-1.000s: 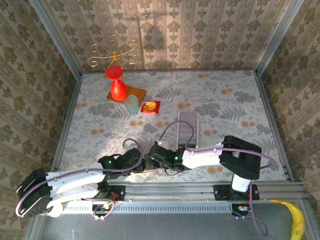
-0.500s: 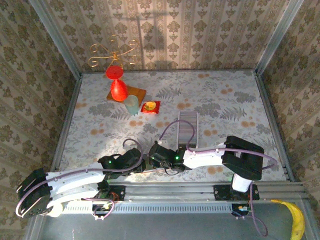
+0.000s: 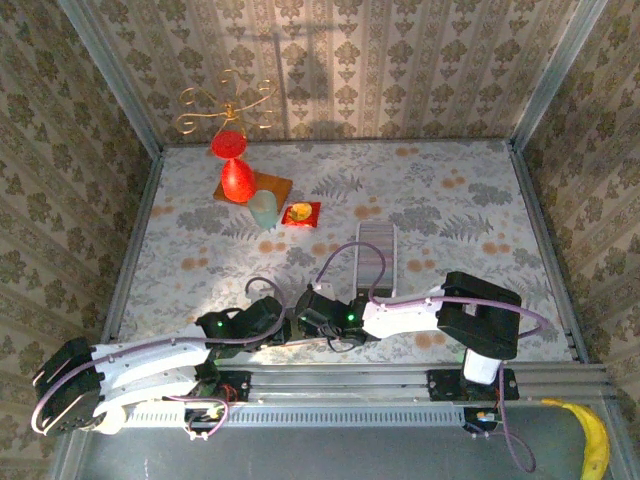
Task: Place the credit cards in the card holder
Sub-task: Insert the credit card into the card slot, then flip over the card slot in the card holder.
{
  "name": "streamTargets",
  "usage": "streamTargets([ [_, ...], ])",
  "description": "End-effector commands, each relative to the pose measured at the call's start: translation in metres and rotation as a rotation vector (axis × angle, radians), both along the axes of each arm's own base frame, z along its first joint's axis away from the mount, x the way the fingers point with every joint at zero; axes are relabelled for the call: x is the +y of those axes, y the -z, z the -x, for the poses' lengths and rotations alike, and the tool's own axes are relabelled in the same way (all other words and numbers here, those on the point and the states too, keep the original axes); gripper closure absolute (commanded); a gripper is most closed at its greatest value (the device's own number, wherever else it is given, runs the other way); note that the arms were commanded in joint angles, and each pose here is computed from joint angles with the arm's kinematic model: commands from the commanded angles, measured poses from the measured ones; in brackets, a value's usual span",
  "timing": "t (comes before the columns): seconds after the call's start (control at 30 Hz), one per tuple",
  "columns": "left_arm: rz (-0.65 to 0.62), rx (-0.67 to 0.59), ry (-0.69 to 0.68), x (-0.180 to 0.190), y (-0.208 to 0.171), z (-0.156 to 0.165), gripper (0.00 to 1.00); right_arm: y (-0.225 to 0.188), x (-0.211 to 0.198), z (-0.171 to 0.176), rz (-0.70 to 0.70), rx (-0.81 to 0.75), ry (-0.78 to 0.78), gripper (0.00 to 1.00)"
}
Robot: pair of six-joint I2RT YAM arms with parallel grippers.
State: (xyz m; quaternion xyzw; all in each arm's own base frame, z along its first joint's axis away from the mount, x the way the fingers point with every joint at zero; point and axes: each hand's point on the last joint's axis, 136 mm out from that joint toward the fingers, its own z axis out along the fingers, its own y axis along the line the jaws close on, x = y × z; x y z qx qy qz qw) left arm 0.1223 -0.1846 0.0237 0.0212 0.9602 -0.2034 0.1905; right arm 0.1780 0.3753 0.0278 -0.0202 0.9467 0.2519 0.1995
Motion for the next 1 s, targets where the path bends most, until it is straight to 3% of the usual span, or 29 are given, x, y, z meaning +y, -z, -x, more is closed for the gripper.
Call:
streamTargets([
  [0.0, 0.018, 0.003, -0.006, -0.001, 0.001, 0.002, 0.68, -0.023, 0.006, 0.001, -0.045, -0.044, -0.001, 0.79],
  [0.3, 0.034, -0.006, -0.006, -0.001, -0.004, 0.002, 0.68, -0.034, -0.052, 0.002, 0.082, -0.099, 0.065, 0.63],
  [0.77, 0.041, -0.024, -0.027, 0.009, -0.006, 0.002, 0.68, -0.014, -0.072, 0.017, 0.16, -0.031, 0.075, 0.66],
  [0.97, 0.034, -0.018, -0.034, 0.012, -0.002, 0.003, 0.73, -0.01, -0.07, 0.021, 0.172, -0.021, 0.067, 0.66],
])
